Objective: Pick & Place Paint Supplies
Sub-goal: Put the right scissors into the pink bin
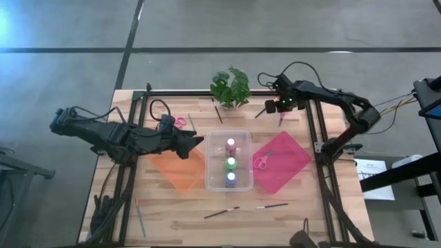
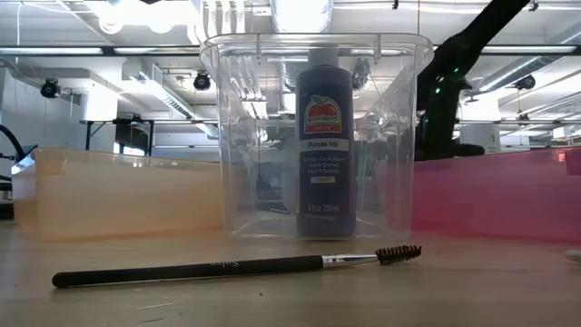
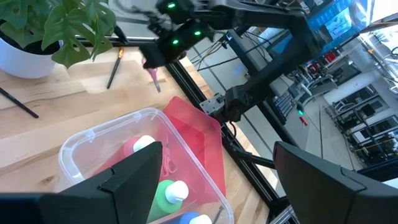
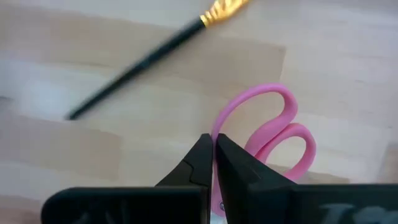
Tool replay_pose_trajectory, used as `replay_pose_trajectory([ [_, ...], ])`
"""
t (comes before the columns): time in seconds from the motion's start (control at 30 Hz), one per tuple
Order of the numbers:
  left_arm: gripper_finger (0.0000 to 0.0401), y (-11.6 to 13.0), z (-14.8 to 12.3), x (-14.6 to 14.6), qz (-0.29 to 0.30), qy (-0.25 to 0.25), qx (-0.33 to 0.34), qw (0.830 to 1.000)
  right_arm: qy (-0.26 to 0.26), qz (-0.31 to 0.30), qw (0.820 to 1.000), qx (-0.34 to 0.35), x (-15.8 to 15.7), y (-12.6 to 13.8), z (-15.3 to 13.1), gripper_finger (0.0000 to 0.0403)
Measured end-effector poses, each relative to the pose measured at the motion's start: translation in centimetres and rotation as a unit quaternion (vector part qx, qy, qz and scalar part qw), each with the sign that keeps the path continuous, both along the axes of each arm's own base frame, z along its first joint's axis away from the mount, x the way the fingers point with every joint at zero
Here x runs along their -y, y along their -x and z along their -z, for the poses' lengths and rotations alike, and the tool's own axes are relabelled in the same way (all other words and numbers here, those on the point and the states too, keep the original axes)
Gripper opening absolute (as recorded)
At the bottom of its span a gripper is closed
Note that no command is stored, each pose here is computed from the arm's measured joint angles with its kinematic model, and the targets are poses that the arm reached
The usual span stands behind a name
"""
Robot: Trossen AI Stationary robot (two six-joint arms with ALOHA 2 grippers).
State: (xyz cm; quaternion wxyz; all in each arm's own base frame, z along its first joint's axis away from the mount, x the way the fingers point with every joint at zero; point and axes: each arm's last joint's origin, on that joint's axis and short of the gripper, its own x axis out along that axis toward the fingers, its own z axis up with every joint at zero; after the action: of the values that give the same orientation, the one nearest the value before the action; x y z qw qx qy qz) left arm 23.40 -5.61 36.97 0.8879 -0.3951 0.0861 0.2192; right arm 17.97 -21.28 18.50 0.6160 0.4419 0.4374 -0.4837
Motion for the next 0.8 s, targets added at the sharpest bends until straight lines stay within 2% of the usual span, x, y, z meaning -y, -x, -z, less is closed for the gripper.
replay_pose_trajectory([
  [0.2,0.0316,0.0,0.0,0.0,0.0,-0.001,-0.001,1.0,0.065,0.037,0.993,0.094,-2.4,2.0,-3.8,0.0008],
  [0.33,0.0316,0.0,0.1,0.0,0.001,-0.004,-0.004,1.0,0.077,0.058,0.981,0.17,-5.3,3.5,-5.9,0.0008],
  [0.57,0.0316,0.0,0.1,0.0,0.004,-0.012,-0.007,1.0,0.058,0.07,0.964,0.248,-11.9,4.9,-7.6,0.0008],
  [0.8,0.0316,0.0,0.1,0.0,0.007,-0.014,-0.009,1.0,0.01,0.092,0.97,0.225,-17.1,4.5,-5.8,0.0008],
])
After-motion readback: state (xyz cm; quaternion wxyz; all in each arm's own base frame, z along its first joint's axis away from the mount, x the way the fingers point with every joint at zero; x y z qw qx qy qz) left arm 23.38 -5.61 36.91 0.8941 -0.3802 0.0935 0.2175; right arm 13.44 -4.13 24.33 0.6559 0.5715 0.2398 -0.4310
